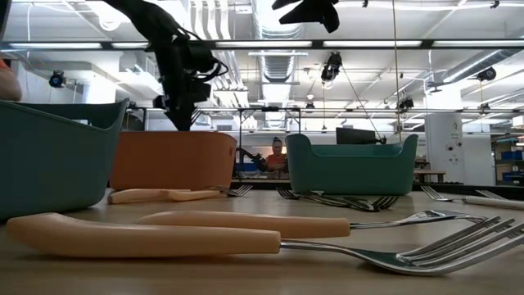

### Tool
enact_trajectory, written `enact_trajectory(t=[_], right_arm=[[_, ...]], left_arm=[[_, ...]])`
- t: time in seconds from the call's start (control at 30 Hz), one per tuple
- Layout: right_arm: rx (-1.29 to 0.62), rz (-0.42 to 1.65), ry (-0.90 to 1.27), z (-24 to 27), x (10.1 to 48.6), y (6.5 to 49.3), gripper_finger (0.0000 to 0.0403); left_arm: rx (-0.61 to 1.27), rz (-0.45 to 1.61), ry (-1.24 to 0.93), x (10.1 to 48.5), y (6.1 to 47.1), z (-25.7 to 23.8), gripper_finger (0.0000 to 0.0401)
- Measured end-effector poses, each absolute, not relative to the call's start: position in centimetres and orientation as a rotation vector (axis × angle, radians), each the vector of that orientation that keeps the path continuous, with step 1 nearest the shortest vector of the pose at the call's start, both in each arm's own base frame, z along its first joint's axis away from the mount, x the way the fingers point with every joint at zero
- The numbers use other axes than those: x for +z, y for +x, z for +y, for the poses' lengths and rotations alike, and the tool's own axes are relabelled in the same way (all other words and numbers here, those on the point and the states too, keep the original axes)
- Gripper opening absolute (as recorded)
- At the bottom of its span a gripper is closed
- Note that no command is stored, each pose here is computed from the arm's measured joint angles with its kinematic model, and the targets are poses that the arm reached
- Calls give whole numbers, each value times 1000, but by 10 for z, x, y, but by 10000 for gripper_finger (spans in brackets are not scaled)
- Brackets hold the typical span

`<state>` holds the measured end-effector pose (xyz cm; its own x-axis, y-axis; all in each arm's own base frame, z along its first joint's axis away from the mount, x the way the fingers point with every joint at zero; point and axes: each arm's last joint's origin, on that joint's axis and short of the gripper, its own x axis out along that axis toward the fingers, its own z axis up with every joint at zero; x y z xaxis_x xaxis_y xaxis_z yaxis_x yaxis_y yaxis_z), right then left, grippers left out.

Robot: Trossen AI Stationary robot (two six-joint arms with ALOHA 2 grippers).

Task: Sort silverware by color (type)
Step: Put the black fork into the orange bin, then put the white fork into the green bin

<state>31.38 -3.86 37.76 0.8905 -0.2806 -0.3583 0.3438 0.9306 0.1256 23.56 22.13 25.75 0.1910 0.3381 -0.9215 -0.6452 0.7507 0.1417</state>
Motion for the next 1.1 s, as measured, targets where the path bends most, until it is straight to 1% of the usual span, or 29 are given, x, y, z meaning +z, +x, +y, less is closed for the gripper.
enact_trajectory(t=[0.2,0.53,0.63,0.87,1.0,1.1], right_arm=[[-327,343,188,-39,378,314,176],[-333,343,189,-41,378,314,176],[-338,342,191,-42,378,313,176],[-342,342,192,-43,378,313,176],[-347,339,212,-44,377,313,176],[-352,336,226,-45,377,313,176]], left_arm=[[662,1269,-306,251,237,222,0],[646,1298,-316,242,235,219,5],[640,1295,-319,242,235,219,24],[665,1276,-347,245,233,217,85],[709,1202,-376,261,230,210,102],[728,1079,-373,284,228,197,104]])
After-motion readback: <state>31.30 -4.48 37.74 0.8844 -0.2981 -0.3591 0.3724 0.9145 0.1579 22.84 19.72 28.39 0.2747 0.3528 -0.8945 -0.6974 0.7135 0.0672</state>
